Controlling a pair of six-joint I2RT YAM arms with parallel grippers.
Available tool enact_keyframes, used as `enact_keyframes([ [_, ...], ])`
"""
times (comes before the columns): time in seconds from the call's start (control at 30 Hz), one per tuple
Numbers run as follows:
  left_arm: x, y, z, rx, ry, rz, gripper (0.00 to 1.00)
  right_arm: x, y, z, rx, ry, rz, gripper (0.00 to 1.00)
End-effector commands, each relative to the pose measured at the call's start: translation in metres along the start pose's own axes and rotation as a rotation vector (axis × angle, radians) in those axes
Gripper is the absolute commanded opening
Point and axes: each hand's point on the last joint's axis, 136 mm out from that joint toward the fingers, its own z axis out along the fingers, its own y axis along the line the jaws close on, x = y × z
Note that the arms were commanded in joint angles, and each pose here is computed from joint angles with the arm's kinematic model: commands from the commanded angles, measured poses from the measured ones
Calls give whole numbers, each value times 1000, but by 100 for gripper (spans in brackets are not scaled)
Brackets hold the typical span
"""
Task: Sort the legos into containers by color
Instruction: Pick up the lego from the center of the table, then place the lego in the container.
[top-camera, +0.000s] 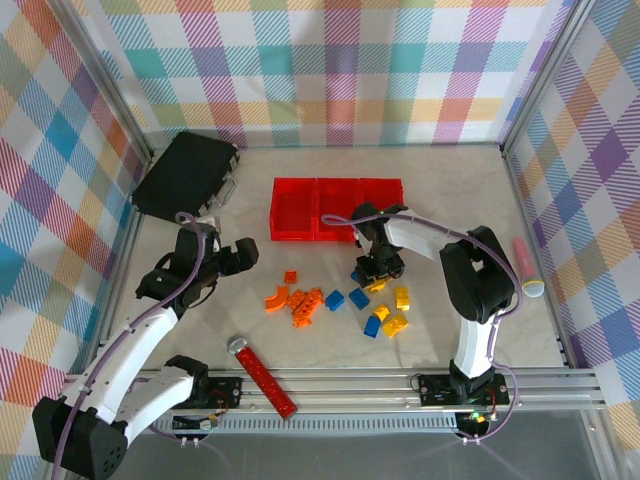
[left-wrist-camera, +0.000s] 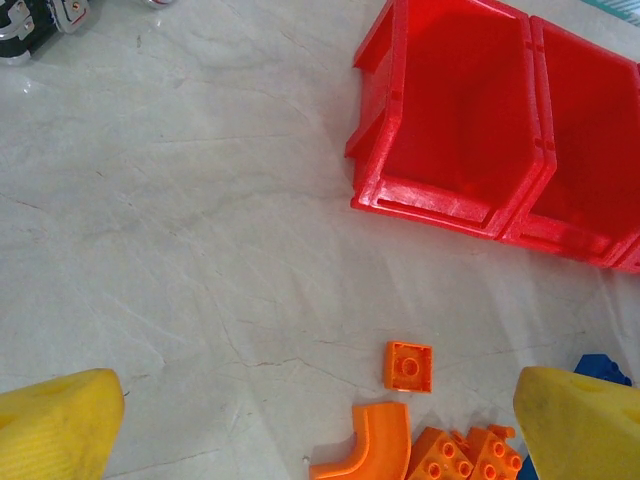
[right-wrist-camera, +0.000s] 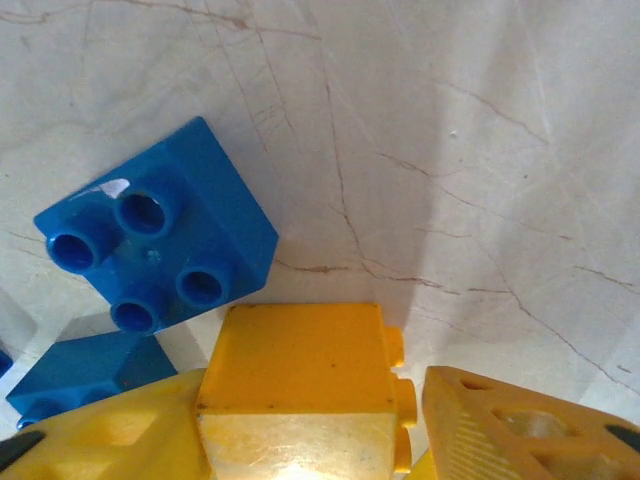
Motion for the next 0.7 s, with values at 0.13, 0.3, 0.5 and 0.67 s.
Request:
enact_keyframes([
  [0.13, -1, -4, 1, 12, -8, -3, 100, 6, -7, -6, 15, 0, 12, 44],
  [0.3, -1, -4, 0, 11, -8, -2, 100, 6, -8, -25, 21, -21, 32, 31],
  [0.5, -2, -4, -1, 9, -8, 0, 100, -13, -9, -94, 28, -193, 54, 28],
  [0.67, -4, -4, -1, 10, -14, 3, 100, -65, -33, -147, 97, -341, 111, 27],
])
